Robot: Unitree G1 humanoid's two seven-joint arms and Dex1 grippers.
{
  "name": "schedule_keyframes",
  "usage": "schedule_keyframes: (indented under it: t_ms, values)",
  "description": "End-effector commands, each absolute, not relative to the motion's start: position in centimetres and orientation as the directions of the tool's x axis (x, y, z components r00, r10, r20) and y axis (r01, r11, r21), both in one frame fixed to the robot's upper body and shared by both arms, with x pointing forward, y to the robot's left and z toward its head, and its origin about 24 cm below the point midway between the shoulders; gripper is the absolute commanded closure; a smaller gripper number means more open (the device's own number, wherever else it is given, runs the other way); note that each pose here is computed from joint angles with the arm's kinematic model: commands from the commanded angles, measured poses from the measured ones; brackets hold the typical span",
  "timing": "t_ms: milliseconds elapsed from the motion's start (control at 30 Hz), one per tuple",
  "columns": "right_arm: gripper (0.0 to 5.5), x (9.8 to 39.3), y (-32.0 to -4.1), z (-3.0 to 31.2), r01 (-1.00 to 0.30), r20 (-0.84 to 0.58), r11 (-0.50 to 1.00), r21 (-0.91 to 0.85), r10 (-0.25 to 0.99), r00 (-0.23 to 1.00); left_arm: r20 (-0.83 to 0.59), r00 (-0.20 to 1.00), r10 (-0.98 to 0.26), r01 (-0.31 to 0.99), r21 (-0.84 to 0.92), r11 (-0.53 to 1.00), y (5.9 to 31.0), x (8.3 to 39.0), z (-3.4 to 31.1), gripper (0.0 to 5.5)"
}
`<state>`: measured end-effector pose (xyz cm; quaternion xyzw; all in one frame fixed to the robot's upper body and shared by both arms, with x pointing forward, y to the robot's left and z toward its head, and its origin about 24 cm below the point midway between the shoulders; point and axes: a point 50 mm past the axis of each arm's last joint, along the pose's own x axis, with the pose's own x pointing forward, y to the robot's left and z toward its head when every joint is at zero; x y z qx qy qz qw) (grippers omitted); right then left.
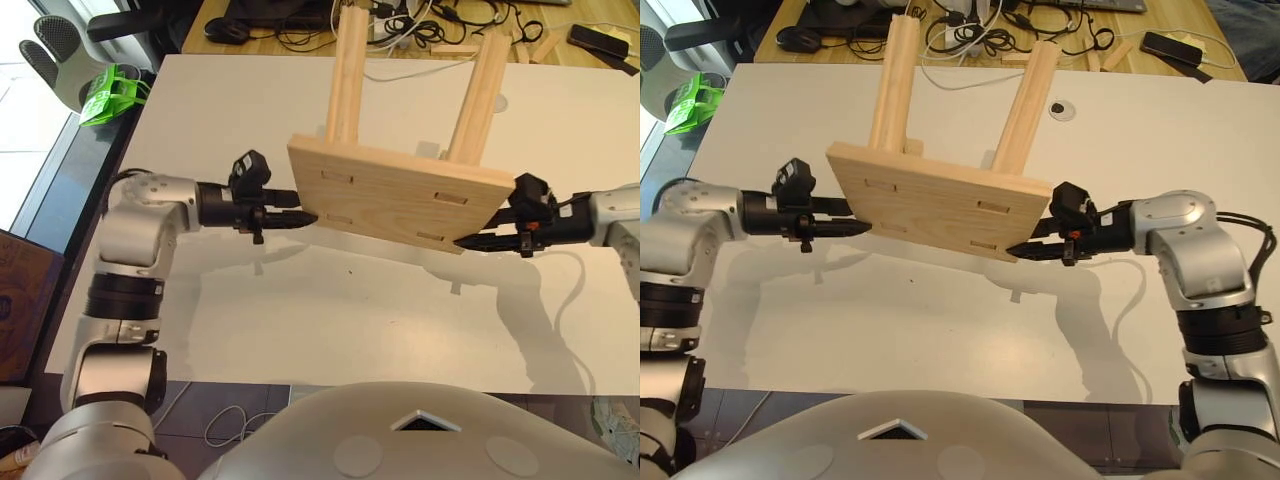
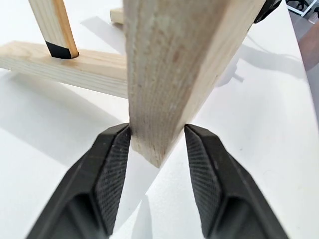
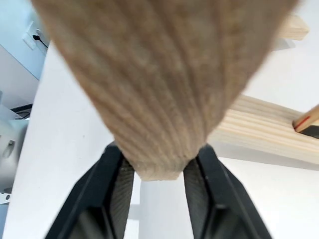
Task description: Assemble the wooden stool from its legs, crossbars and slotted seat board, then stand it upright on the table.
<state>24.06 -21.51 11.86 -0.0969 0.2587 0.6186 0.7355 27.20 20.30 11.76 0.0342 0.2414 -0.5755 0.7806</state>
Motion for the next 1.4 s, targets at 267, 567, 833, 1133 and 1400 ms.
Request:
schedule_keyframes:
  t_ms: [267,567,833,1133,1400]
  values:
    - [4.19,25.3,-21.5,19.5,-0.913,-0.162,0.102,0.394,0.986,0.041,-0.198,0.014,-0.98,0.82,-0.559,0.125,18.8,28.7,21.8,3.86]
    - [4.19,24.5,-20.0,19.5,-0.806,0.13,0.018,0.592,0.985,0.117,-0.032,0.062,-0.998,0.648,-0.759,0.065,19.3,28.6,22.4,3.92]
    - [4.19,24.7,-19.1,18.1,-0.716,0.241,0.055,0.696,0.921,0.305,0.004,0.299,-0.954,0.576,-0.798,0.178,18.3,29.4,20.1,3.96]
    - [4.19,25.0,-17.2,17.8,-0.6,0.294,0.116,0.791,0.788,0.54,0.054,0.68,-0.732,0.374,-0.884,0.282,13.5,29.0,20.5,4.18]
    - [4.18,24.8,-15.6,16.6,-0.383,0.22,0.173,0.907,0.581,0.783,-0.176,0.821,-0.544,0.059,-0.92,0.387,12.7,28.9,20.5,4.35]
